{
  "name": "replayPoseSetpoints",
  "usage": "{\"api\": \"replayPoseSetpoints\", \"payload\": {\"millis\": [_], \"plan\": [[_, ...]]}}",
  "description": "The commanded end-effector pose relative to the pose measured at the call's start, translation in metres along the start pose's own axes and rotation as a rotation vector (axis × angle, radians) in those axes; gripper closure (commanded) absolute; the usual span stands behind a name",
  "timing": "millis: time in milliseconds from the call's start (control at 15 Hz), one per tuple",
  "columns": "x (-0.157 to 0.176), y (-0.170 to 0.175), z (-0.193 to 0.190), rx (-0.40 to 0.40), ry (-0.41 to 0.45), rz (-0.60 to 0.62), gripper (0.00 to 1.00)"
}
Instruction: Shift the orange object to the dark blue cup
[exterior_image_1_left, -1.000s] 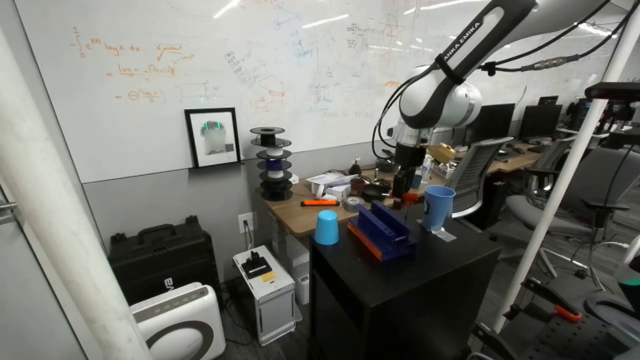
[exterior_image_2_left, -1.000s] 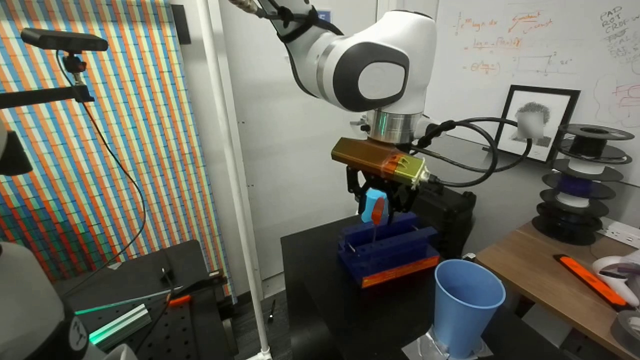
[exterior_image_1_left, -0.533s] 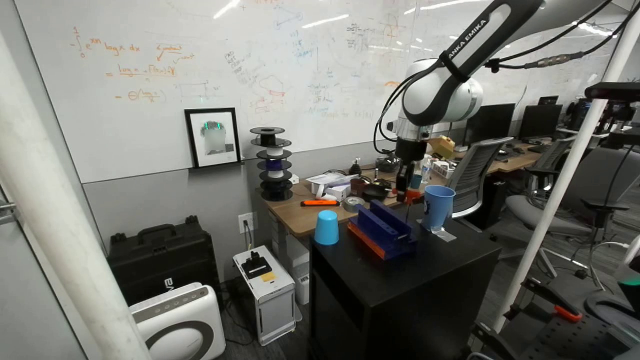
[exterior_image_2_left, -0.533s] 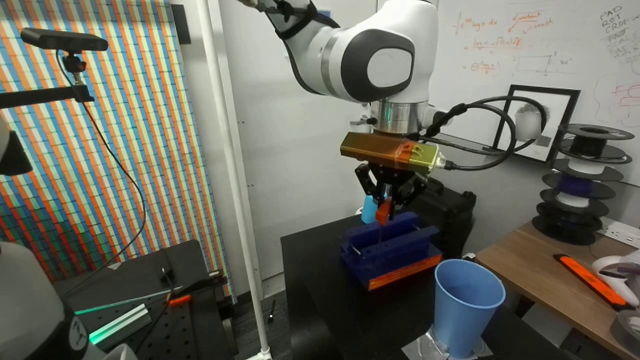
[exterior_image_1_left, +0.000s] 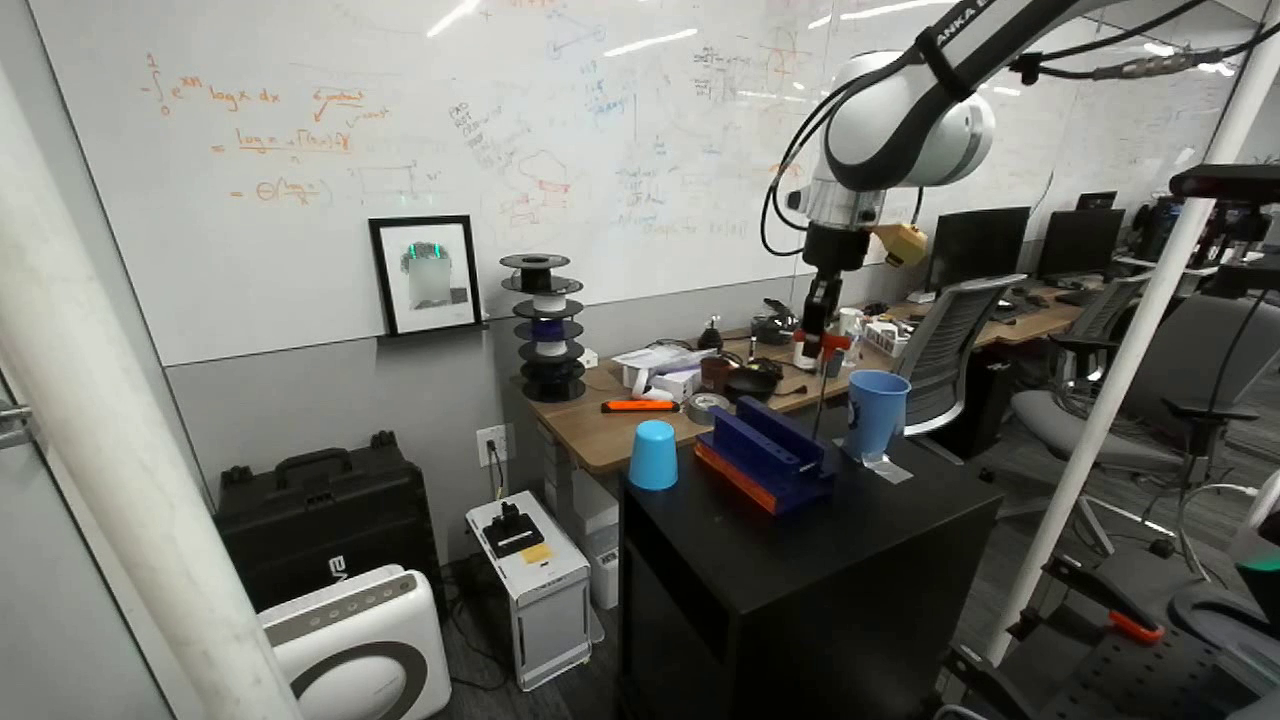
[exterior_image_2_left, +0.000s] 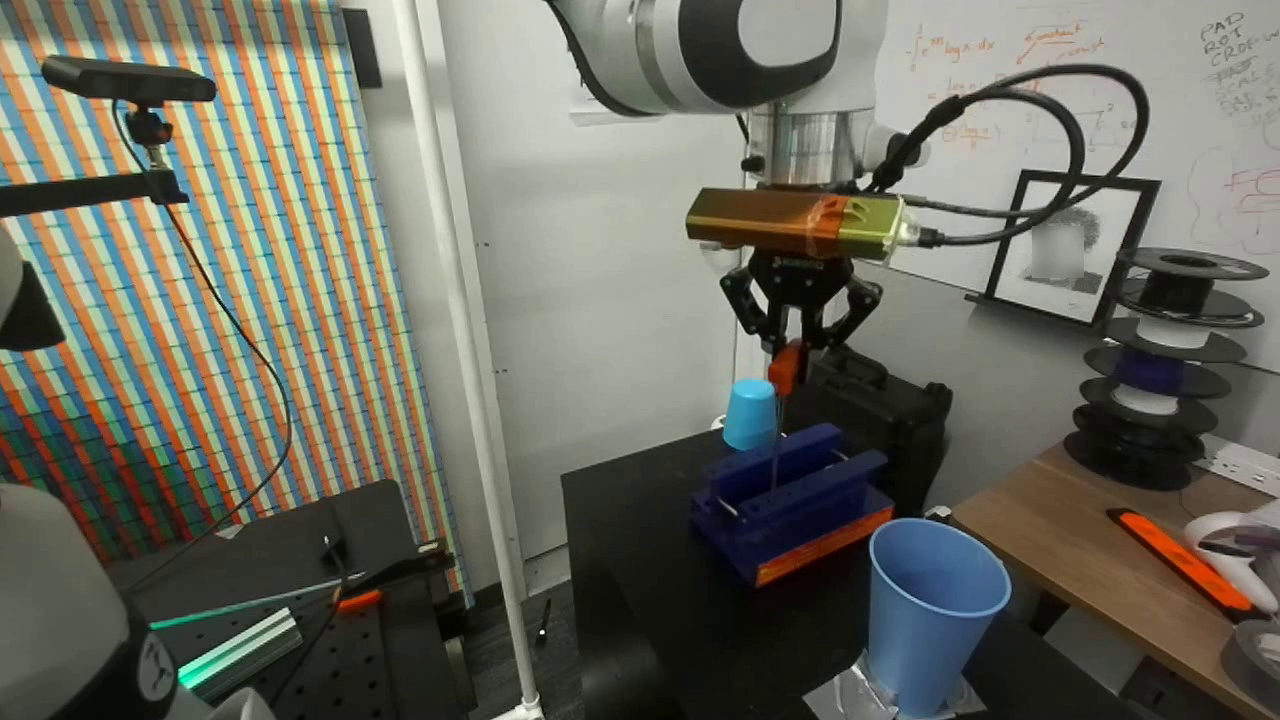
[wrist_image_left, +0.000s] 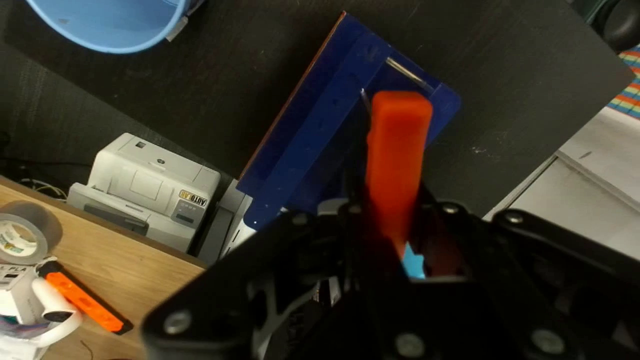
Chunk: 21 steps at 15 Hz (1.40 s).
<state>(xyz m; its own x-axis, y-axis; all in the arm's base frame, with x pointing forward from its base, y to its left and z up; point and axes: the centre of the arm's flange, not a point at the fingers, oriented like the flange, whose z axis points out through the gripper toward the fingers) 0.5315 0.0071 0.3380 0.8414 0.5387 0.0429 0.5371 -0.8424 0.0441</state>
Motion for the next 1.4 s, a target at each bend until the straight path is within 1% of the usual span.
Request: {"api": "replayPoseSetpoints", "payload": {"millis": [0,267,400,533,667,933,1333], "plan": [[-0.008,0.009,-0.065,-0.028,0.042,0.06,0.89],[-0.018,0.046,-0.117,-0.143,0.166,0.176,0.88],[-0.022,0.07,-0.126,-0.18,0.201,0.243,0.89],[-0.026,0.088,-0.12,-0.191,0.206,0.298,0.89],[-0.029,0.101,-0.096,-0.178,0.165,0.354,0.89],[-0.032,0.115,-0.052,-0.165,0.063,0.458,0.9],[-0.035,0.13,-0.018,-0.162,0.0,0.558,0.89]]}}
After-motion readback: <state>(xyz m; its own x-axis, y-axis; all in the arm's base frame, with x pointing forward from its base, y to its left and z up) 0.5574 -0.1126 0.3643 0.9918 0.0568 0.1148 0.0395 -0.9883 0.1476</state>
